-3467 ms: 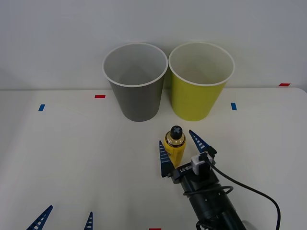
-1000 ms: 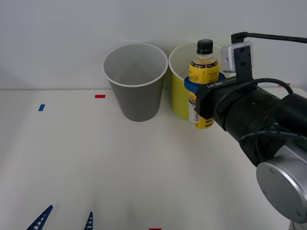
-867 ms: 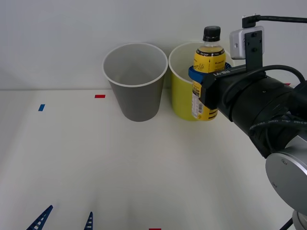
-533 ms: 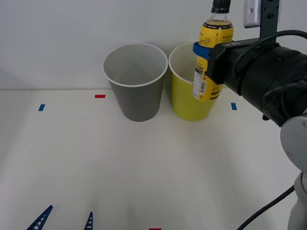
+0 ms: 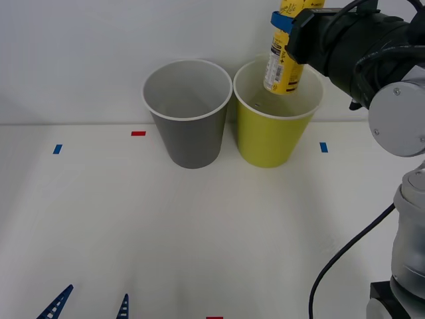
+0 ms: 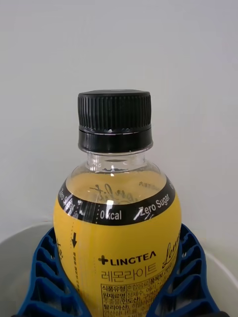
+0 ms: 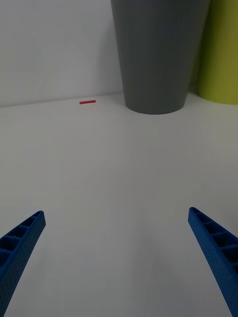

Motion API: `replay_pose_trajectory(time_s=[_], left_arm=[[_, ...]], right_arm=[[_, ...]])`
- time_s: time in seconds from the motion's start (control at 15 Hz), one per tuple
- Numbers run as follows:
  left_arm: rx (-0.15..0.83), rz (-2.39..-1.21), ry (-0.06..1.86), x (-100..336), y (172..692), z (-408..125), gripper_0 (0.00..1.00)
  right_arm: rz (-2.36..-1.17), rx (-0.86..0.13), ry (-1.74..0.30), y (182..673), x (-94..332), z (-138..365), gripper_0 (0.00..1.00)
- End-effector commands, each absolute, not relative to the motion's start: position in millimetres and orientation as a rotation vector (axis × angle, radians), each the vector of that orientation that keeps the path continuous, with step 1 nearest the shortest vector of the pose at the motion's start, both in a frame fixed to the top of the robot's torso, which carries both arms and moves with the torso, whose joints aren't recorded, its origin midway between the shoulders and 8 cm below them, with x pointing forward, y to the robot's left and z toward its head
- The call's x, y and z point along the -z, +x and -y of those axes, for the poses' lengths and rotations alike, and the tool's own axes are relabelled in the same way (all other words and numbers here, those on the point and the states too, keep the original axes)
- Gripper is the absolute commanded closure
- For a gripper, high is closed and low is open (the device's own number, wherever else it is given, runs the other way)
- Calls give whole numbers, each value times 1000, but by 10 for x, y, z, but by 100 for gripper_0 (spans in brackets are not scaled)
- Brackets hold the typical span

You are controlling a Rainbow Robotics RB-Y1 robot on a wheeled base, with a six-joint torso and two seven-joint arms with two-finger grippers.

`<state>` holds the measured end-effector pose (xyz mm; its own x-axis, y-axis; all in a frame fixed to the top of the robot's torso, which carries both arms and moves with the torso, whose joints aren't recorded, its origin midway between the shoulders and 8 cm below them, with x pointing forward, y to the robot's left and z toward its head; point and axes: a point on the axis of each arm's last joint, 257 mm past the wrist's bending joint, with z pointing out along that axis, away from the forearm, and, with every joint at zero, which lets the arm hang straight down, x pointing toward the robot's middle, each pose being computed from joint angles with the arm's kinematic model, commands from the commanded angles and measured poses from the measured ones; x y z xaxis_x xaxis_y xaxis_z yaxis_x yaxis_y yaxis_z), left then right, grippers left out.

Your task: Put cans in the gray bin and PET bottles in the light green bin.

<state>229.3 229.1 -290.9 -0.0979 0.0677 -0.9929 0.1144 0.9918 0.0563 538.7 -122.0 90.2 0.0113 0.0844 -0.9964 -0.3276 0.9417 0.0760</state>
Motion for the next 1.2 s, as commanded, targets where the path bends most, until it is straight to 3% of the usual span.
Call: replay_pose_trajectory(time_s=[0.07,0.87,1.07,1.13,1.2], left_arm=[[39,-1670,139,2909,2293,-2291,0],[39,-1670,139,2909,2293,-2291,0],[39,-1670,139,2909,2293,-2291,0],[39,-1670,139,2909,2293,-2291,0],[39,-1670,139,2909,2293,-2291,0]], right_arm=[[-1452,-313,-171,5657,-984,1265,100],[-1424,-194,-193,6092,-622,1249,100],[-1424,-214,-193,6078,-625,1189,100],[-1426,-219,-192,6080,-616,1180,83],[-1425,-219,-195,6078,-623,1171,45]])
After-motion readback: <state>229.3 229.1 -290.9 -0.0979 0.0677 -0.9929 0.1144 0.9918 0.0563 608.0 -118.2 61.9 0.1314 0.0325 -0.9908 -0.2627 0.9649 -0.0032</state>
